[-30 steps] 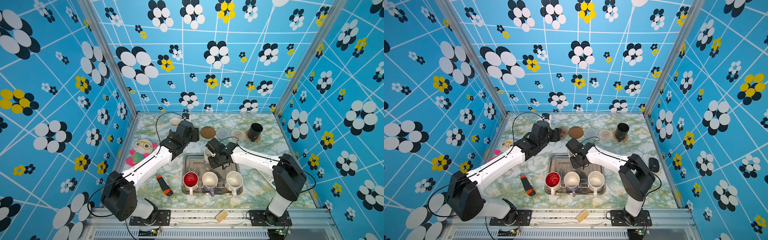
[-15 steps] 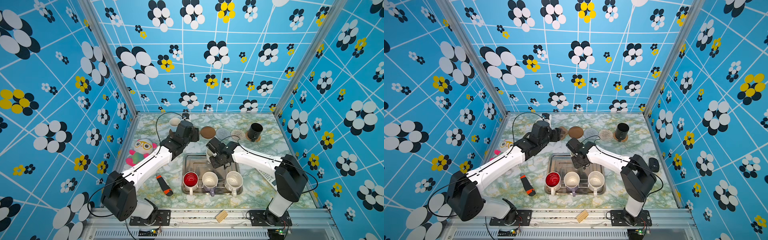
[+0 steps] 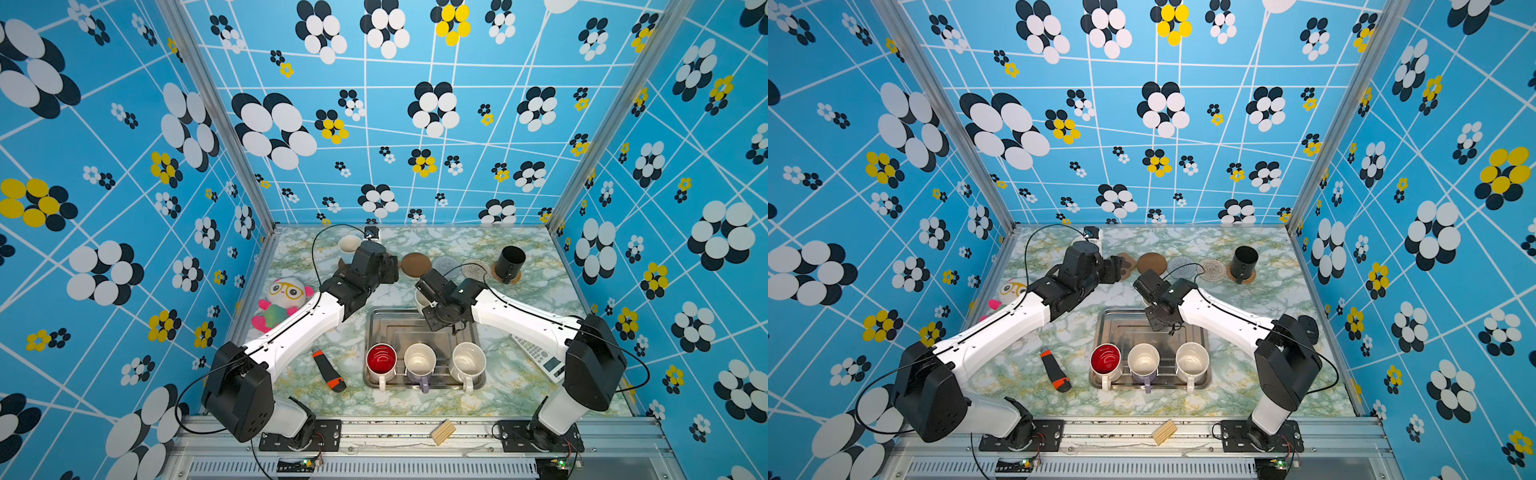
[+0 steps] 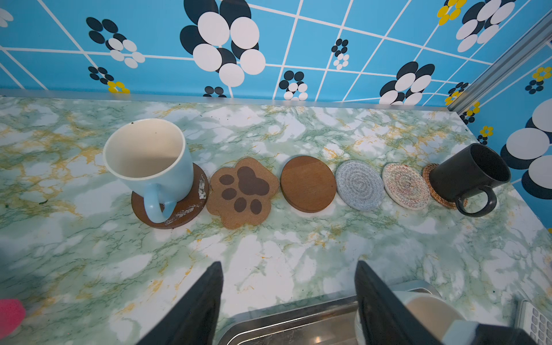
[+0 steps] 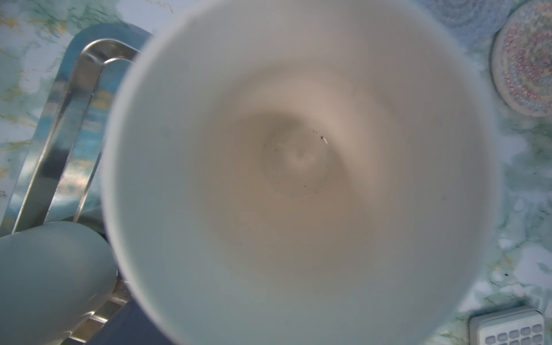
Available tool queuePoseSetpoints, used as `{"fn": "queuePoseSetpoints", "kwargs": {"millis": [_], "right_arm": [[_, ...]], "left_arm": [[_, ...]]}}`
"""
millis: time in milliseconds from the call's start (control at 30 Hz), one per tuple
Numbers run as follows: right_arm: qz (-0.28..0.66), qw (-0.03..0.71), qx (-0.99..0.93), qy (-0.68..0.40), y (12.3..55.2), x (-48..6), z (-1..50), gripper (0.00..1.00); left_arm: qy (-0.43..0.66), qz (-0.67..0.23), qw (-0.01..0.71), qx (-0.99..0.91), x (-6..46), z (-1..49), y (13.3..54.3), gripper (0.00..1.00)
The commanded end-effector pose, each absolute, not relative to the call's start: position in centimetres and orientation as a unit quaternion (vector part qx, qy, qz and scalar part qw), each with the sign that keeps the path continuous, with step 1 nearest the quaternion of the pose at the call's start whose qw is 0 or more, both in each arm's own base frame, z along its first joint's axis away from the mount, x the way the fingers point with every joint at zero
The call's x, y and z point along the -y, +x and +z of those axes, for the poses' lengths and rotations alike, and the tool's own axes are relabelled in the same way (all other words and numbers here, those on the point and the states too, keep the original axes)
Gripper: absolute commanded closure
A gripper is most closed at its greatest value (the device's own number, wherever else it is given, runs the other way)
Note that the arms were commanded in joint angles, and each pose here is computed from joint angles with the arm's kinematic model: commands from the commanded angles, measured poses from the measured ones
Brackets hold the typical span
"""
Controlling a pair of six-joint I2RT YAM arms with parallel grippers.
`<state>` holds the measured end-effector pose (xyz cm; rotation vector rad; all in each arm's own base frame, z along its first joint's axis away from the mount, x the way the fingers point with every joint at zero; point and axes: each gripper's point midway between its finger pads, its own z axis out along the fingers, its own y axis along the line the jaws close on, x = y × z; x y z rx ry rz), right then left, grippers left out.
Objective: Place cups on coasters
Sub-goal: Pick up the cup from the tray.
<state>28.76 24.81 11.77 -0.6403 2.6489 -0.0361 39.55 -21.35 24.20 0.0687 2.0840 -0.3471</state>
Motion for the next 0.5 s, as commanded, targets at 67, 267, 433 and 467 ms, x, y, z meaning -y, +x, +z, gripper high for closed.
{"fn": "queuePoseSetpoints", "kwargs": {"millis": [67,267,433,467], "right_arm": [[-0.03,0.254,-0.938,-0.234,30.2,-24.6,15.6,1.0],[-0.025,0.268,-0.934,-0.235,30.9,-24.7,16.7,1.0],[-0.026,0.274,-0.934,-0.227,31.8,-24.0,17.2,1.0],[-0.026,0.275,-0.934,-0.225,31.9,-23.9,17.2,1.0]], "left_arm": [[0.026,-0.134,0.499,-0.856,21.0,24.2,39.5,0.29],[0.022,-0.129,0.501,-0.856,20.5,24.3,39.4,0.29],[0.021,-0.127,0.501,-0.856,20.2,24.2,39.4,0.29],[0.02,-0.127,0.501,-0.856,20.2,24.2,39.4,0.29]]}}
